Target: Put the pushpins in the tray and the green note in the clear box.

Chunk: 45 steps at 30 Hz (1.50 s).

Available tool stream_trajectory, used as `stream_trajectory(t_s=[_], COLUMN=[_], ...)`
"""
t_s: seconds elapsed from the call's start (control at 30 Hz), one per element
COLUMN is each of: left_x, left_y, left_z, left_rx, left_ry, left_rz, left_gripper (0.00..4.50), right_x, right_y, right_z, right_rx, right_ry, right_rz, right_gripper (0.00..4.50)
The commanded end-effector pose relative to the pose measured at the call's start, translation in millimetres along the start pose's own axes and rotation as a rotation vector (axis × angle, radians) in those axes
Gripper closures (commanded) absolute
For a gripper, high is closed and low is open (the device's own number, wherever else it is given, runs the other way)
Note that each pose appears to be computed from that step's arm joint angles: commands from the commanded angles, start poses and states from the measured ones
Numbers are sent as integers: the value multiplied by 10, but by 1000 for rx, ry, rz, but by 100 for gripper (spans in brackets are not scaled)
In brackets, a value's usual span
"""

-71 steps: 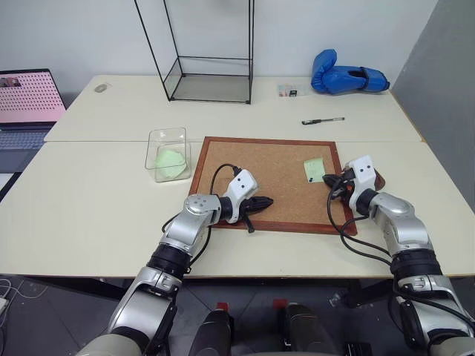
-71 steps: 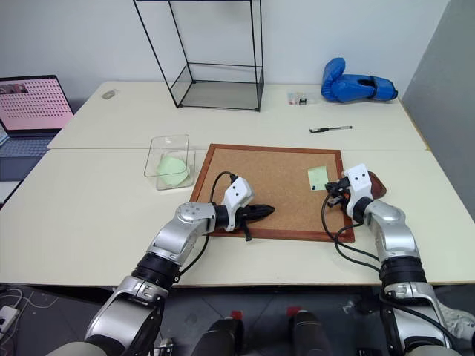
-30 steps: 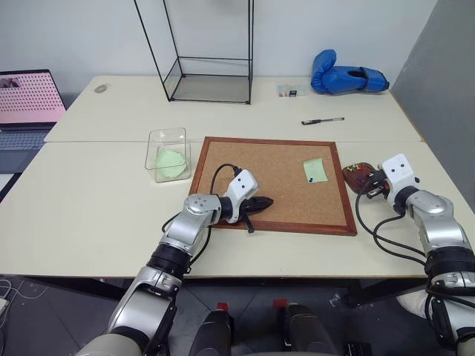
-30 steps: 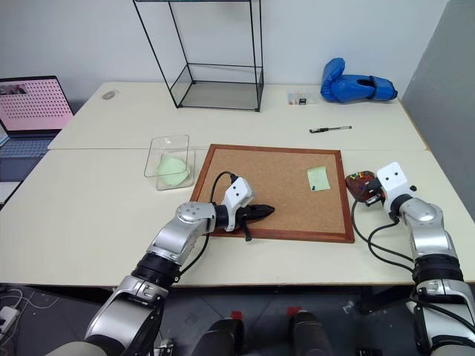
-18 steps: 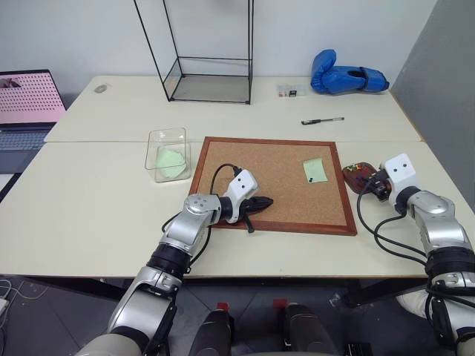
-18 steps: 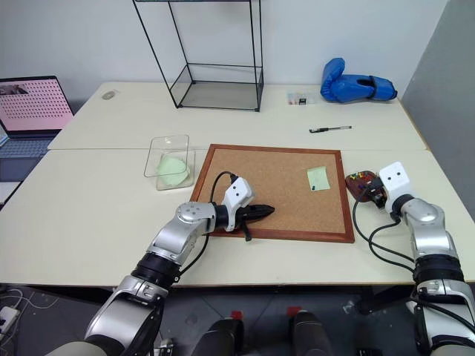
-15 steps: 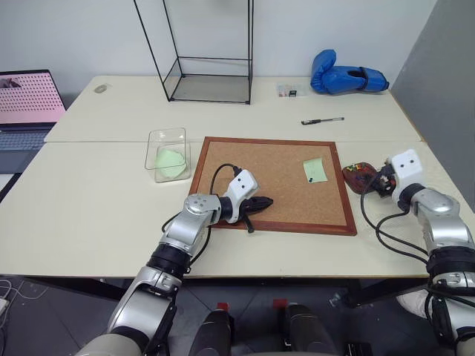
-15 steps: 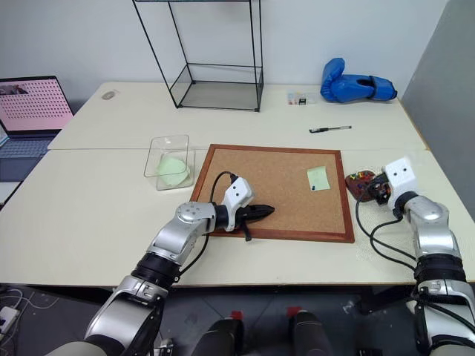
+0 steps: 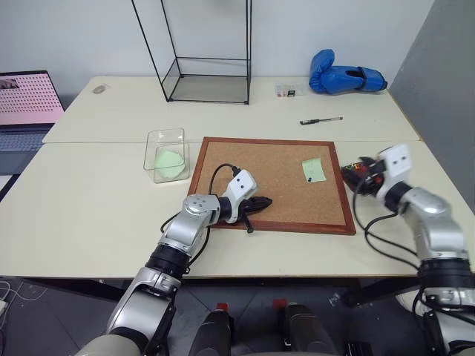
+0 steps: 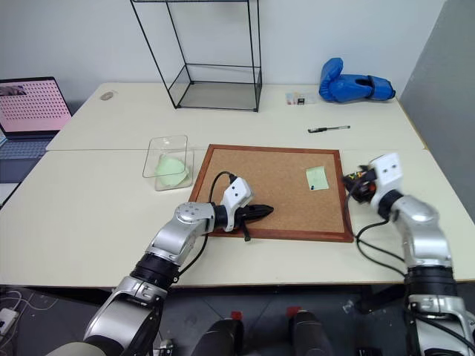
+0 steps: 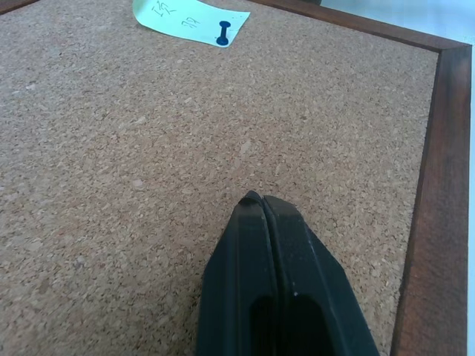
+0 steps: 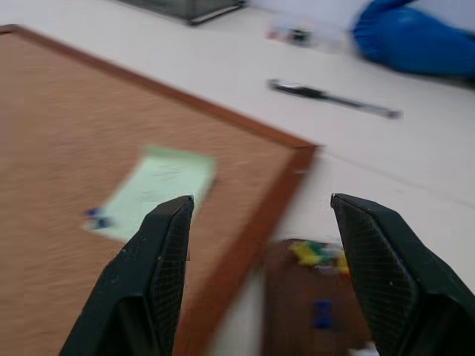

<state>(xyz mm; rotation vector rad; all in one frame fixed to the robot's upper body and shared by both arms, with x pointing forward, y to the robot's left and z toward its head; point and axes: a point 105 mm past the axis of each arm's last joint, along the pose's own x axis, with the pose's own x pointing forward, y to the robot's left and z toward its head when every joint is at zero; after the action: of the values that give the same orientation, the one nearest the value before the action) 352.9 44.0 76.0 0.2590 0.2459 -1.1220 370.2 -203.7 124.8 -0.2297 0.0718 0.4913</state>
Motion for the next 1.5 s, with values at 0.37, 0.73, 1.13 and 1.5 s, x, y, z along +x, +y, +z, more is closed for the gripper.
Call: stream_trajectory(t_s=[0.37,0.73,1.13,1.5], left_x=[-11,-36,-30,29], left_y=[-86,-100,-88,-51], left_z=[-285,-278,-268,-209], left_rx=[-40,-24,-21,-38], left_ry=[94,98,101,67], left_rz=[-9,-11,-11,15], left_gripper=[450,450,450,450], right_x=[383,442,421,280], right_y=[369,351,341,477], right_z=[-41,-91,39,654], right_rx=[59,66,67,-43], right_ry=[-43,-37,-82,-225], right_rz=[60,51,64,176], right_gripper=[136,293,446,446])
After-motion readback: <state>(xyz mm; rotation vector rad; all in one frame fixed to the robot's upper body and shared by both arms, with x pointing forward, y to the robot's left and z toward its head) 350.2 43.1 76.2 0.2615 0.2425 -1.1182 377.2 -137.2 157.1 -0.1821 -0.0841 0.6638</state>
